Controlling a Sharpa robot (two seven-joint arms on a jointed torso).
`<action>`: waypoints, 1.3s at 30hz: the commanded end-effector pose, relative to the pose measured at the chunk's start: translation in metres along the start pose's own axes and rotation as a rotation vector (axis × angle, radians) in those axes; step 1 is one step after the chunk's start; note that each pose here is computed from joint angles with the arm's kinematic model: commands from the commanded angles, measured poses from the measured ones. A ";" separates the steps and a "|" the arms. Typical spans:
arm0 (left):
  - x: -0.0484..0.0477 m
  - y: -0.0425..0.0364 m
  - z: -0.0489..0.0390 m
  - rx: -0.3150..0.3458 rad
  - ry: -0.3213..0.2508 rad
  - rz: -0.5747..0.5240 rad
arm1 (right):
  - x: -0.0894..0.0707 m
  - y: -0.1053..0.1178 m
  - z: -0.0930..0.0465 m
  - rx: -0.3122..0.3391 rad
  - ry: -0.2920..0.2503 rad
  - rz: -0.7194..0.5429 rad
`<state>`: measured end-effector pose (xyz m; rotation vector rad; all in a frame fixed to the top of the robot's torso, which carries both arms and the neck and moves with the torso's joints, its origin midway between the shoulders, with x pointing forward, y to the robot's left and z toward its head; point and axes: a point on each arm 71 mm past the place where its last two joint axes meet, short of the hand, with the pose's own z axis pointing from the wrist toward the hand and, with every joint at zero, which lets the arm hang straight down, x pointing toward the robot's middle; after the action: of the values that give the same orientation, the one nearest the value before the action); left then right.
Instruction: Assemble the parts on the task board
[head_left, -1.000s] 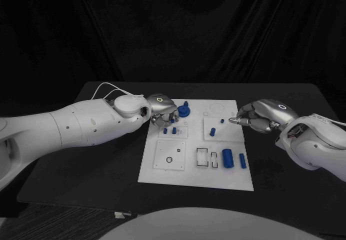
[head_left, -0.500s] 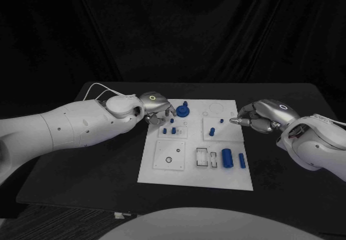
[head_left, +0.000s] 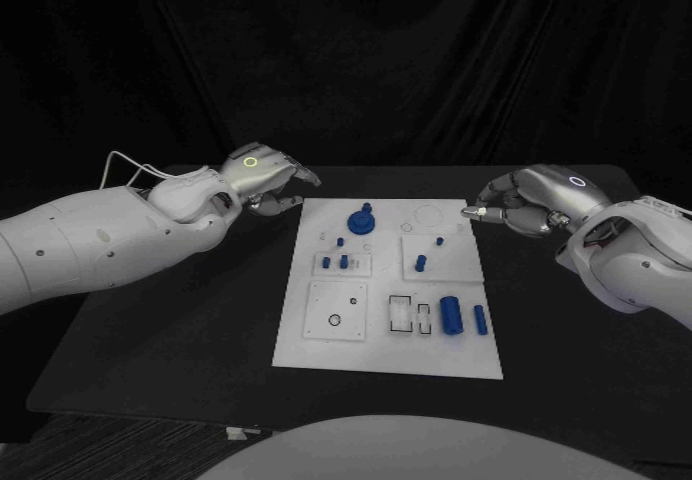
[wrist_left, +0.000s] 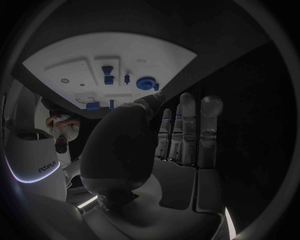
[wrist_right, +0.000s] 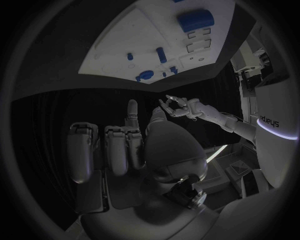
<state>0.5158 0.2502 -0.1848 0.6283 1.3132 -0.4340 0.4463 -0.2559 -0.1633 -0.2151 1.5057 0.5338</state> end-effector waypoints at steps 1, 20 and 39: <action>-0.0253 0.0046 -0.0059 -0.006 -0.235 0.021 | -0.017 0.004 0.007 0.004 -0.089 -0.003; -0.0161 -0.0002 -0.0245 -0.062 -0.363 -1.365 | -0.027 0.024 0.040 -0.095 -0.097 -0.066; 0.0090 -0.0273 -0.0411 -0.036 -0.351 -1.831 | 0.013 0.028 0.047 -0.115 0.120 -0.261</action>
<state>0.4725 0.2552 -0.2159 -0.9012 1.4075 -1.6882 0.4747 -0.2064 -0.1631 -0.4762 1.5042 0.4697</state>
